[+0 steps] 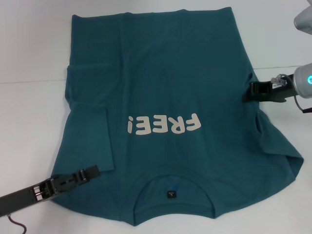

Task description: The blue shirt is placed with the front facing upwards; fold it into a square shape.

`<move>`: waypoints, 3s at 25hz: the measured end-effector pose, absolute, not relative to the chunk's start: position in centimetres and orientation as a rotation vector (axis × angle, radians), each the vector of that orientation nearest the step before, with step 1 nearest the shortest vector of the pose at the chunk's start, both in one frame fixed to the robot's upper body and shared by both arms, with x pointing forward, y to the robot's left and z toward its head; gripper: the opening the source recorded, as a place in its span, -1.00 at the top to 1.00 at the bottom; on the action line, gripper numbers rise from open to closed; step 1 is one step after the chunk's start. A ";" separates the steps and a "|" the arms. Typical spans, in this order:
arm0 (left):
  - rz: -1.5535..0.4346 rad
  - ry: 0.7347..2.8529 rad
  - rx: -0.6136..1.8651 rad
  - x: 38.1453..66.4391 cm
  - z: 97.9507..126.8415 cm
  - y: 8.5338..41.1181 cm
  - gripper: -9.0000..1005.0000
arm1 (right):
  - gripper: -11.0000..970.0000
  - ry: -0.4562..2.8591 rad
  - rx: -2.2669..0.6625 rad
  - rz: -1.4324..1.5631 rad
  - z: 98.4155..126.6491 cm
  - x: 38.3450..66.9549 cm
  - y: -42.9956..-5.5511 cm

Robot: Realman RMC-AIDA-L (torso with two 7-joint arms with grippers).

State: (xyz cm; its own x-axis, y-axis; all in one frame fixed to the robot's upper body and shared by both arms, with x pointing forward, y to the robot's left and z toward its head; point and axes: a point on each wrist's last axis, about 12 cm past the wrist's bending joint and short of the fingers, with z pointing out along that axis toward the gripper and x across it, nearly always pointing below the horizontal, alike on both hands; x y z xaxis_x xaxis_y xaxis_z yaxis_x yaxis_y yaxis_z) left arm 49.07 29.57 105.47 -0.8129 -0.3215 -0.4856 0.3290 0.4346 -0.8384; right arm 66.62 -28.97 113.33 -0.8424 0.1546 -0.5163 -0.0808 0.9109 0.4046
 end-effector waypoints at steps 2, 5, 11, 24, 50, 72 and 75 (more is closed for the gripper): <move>-1.406 2.090 0.006 49.1 105.5 29.6 -0.47 | 0.84 2.499 0.068 0.560 113.3 66.9 -28.7; -1.405 2.091 0.005 49.1 105.5 29.6 -0.47 | 0.82 2.486 0.074 0.557 113.3 67.3 -28.1; -1.406 2.091 0.004 49.1 105.4 29.6 -0.47 | 0.80 2.464 0.075 0.540 113.0 68.0 -26.8; -1.406 2.090 0.002 49.1 105.4 29.6 -0.47 | 0.65 2.509 -0.021 0.511 113.1 67.8 -26.3; -1.423 2.222 -0.572 47.5 105.1 35.0 -0.46 | -0.95 2.458 -0.196 0.982 115.3 61.5 -30.4; -1.286 2.275 -0.768 49.0 102.9 35.0 -0.46 | -0.95 2.441 -0.148 0.992 115.2 61.3 -31.2; -1.280 2.290 -0.763 49.1 102.8 34.8 -0.46 | -0.95 2.440 -0.144 0.993 115.1 61.3 -31.2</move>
